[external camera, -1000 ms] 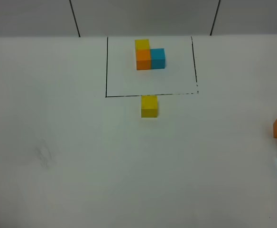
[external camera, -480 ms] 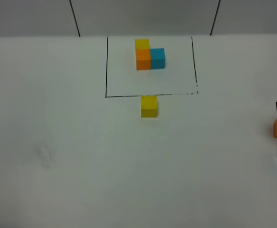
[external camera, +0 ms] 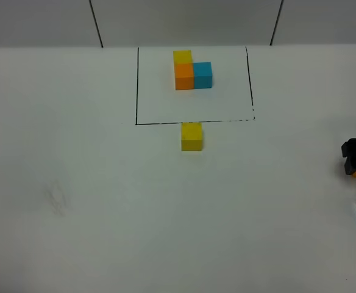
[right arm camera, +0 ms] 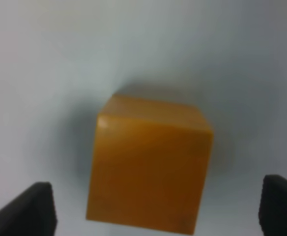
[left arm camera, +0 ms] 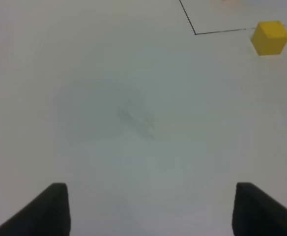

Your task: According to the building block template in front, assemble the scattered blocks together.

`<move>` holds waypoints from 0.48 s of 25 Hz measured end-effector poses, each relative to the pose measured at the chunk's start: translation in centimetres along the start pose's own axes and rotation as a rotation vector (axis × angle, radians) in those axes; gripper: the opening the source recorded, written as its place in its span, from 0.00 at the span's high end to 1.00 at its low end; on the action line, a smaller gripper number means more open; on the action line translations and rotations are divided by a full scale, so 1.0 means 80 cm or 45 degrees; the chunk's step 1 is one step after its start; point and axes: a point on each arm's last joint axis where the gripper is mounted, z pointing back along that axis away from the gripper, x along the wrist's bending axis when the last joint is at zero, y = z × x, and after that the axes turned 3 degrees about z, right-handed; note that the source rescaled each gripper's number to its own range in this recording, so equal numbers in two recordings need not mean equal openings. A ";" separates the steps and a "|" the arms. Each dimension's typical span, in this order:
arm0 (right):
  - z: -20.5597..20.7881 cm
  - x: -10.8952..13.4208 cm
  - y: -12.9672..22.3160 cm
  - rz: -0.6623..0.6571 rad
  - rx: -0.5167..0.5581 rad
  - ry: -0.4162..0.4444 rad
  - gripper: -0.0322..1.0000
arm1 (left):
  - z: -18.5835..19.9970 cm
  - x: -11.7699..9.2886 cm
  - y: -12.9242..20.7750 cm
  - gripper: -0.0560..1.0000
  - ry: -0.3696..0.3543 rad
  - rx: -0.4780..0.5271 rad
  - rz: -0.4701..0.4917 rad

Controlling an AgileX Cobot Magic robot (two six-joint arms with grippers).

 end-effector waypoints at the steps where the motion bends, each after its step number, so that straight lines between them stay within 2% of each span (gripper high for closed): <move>1: -0.001 0.000 -0.001 0.000 -0.006 0.001 0.29 | 0.000 0.000 0.000 0.47 0.000 0.000 0.000; 6: -0.010 0.000 -0.003 -0.004 -0.017 0.000 0.29 | 0.000 0.000 0.000 0.47 0.000 0.000 0.000; 8: -0.013 0.000 -0.003 -0.012 -0.018 -0.001 0.34 | 0.000 0.000 0.000 0.47 0.000 0.000 0.000; 10: -0.013 0.000 -0.003 -0.033 -0.018 -0.001 0.48 | 0.000 0.000 0.000 0.47 0.000 0.000 0.000; 11: -0.013 0.000 -0.003 -0.039 -0.020 -0.001 0.62 | 0.000 0.000 0.000 0.47 0.000 0.000 0.000; 12: -0.013 0.000 -0.003 -0.044 -0.020 -0.002 0.80 | 0.000 0.000 0.000 0.47 0.000 0.000 0.000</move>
